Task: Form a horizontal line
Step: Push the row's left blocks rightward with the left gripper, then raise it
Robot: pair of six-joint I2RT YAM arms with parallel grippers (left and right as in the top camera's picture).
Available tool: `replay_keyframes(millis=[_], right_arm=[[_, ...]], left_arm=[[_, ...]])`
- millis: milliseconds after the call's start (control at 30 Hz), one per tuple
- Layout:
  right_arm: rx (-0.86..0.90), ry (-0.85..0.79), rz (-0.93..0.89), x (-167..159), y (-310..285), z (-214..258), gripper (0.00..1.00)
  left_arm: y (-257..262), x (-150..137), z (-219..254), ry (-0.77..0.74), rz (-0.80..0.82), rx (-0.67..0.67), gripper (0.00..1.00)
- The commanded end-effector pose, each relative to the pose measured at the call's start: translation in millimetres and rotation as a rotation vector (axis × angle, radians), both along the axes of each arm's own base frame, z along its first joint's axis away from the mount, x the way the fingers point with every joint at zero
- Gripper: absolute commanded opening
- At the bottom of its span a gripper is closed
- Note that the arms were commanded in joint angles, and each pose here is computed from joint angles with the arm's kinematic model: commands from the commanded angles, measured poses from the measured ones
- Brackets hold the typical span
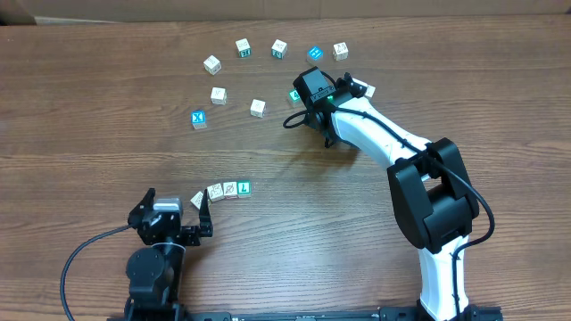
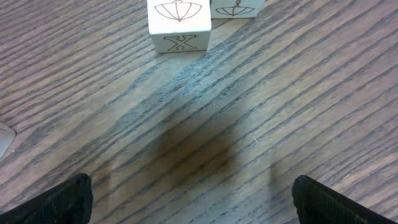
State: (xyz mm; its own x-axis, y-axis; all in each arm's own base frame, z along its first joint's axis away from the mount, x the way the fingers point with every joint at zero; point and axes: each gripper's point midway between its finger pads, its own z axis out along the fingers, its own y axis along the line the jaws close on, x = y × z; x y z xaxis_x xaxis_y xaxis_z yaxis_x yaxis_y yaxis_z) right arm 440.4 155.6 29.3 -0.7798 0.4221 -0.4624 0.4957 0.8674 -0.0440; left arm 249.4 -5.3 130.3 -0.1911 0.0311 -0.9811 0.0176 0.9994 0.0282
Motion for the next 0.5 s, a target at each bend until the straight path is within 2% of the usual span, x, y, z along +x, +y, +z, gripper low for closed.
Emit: replay_keyframes(millis=[0, 133, 467], right_arm=[[0.002, -0.029, -0.007, 1.5, -1.6, 11.9, 1.0], [0.002, -0.029, -0.007, 1.5, -1.6, 11.9, 1.0], [0.002, -0.029, -0.007, 1.5, -1.6, 11.9, 1.0]], left_arm=[[0.5, -1.2, 10.6, -0.051, 0.001, 0.026, 1.0], [0.6, -3.4, 24.8, -0.113, 0.002, 0.026, 1.0], [3.7, -3.4, 25.4, -0.116, 0.019, 0.028, 1.0]])
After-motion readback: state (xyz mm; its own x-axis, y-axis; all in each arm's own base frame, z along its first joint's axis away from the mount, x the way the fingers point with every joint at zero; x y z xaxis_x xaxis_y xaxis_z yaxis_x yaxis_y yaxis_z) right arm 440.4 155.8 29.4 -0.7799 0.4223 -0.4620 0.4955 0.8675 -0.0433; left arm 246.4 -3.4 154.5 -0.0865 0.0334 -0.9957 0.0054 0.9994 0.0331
